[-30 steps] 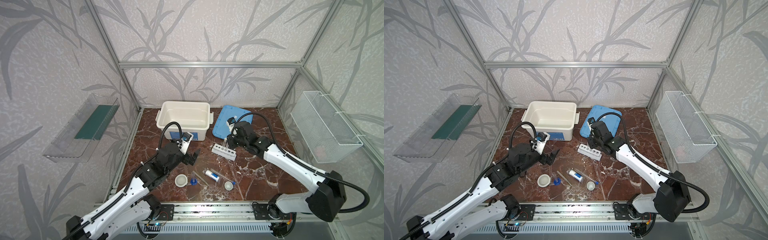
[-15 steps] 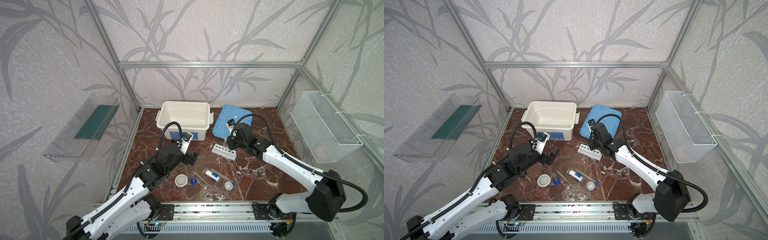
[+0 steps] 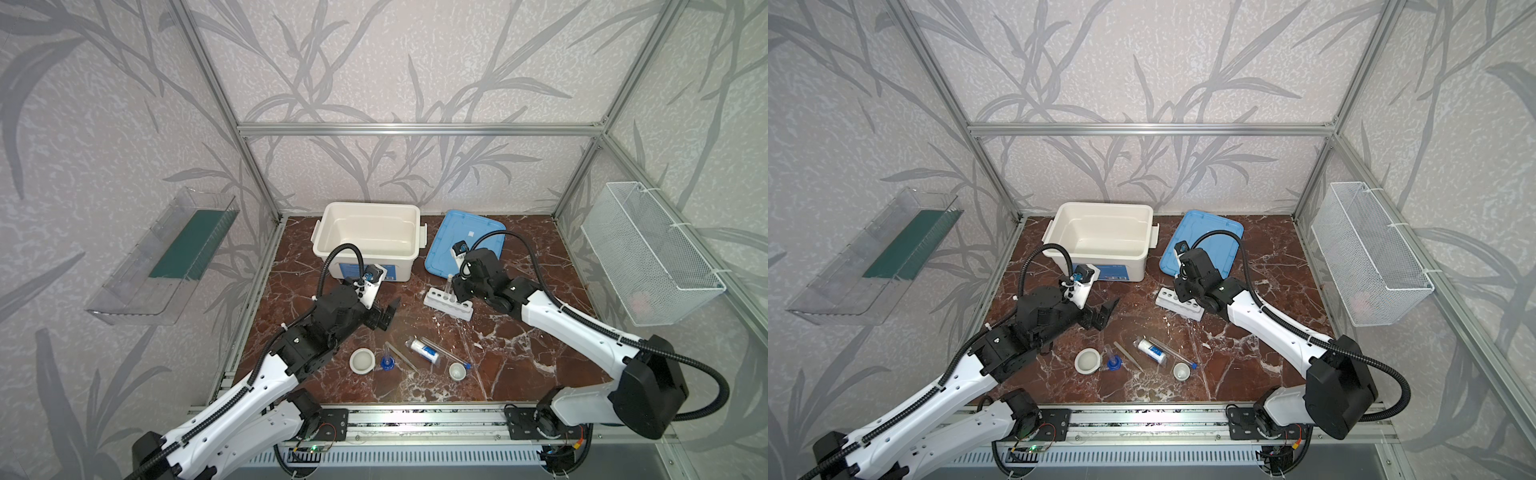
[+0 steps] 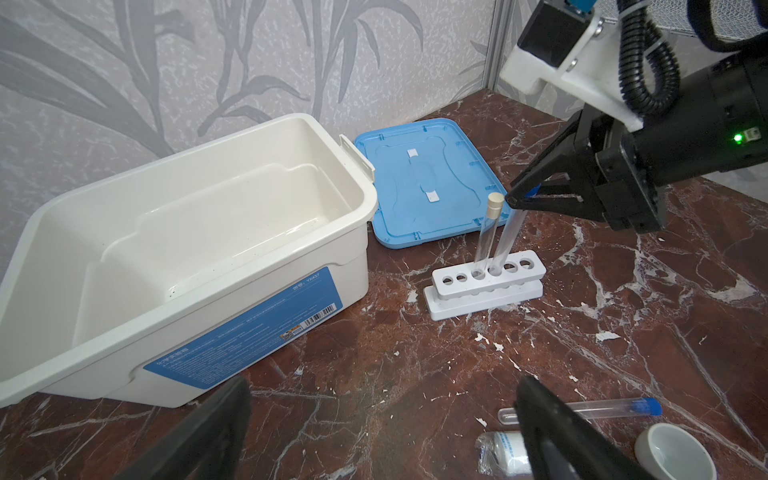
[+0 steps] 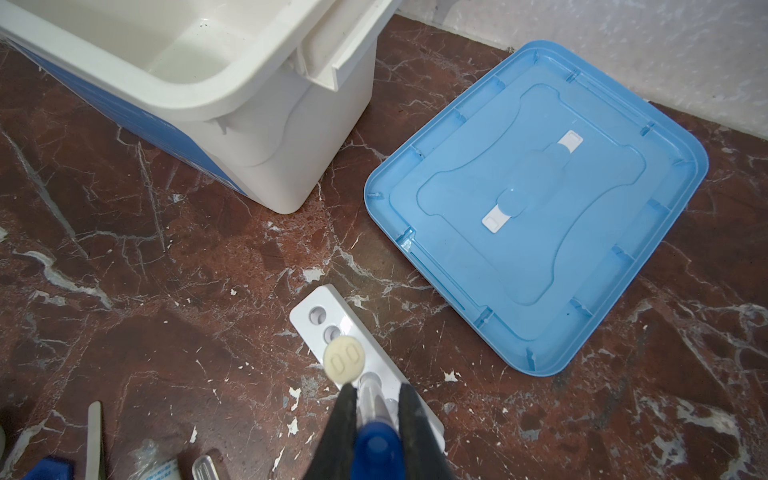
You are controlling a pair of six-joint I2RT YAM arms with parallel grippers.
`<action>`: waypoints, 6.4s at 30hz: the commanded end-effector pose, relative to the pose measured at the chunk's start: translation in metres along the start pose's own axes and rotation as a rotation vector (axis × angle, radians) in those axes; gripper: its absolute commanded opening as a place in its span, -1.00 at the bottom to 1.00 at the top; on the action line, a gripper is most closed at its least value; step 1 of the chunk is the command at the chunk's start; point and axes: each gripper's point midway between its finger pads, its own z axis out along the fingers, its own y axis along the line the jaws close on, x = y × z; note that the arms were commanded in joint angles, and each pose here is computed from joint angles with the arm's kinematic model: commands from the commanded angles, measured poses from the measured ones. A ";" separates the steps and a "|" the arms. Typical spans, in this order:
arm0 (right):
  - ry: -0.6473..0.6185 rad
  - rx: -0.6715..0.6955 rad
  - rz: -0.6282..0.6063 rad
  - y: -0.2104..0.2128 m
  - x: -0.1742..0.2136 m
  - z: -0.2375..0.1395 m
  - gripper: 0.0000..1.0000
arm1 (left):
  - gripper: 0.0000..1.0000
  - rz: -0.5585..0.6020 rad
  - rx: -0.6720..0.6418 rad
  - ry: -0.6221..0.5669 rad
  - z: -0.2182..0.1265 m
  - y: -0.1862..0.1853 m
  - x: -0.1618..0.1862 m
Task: Organize the chemistry lab equipment
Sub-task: 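Lower the tube into a rack hole beside the glass tube and open the right gripper, then move the left gripper down over the loose blue-capped tube while the right arm withdraws, then align the left gripper along the blue-capped tube and close on it, then lift the tube with the left gripper while the right gripper reaches its blue cap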
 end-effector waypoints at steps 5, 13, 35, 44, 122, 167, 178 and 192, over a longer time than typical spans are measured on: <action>0.006 0.005 0.002 0.003 0.006 0.005 -0.84 | 0.99 0.011 -0.003 0.000 -0.002 0.002 0.002; 0.013 0.006 0.001 0.003 0.009 0.007 -0.82 | 0.99 0.014 0.002 -0.003 -0.001 0.001 0.001; 0.031 0.014 -0.005 0.005 0.014 0.010 -0.53 | 0.97 0.034 0.013 0.001 -0.001 -0.001 0.002; 0.012 0.006 -0.007 0.005 0.005 -0.003 -0.27 | 0.96 0.058 0.050 0.013 0.000 -0.008 0.004; -0.204 -0.061 0.231 -0.060 0.021 -0.117 -0.27 | 0.69 0.650 0.675 0.568 0.123 -0.192 0.168; -0.247 -0.031 0.258 -0.067 0.017 -0.125 -0.73 | -0.39 0.695 0.668 0.658 0.126 -0.194 0.198; -0.241 -0.008 0.300 -0.075 0.018 -0.126 -0.75 | -0.62 0.692 0.672 0.630 0.126 -0.197 0.187; -0.215 -0.009 0.389 -0.084 0.026 -0.132 -0.75 | -0.76 0.656 0.631 0.510 0.124 -0.196 0.151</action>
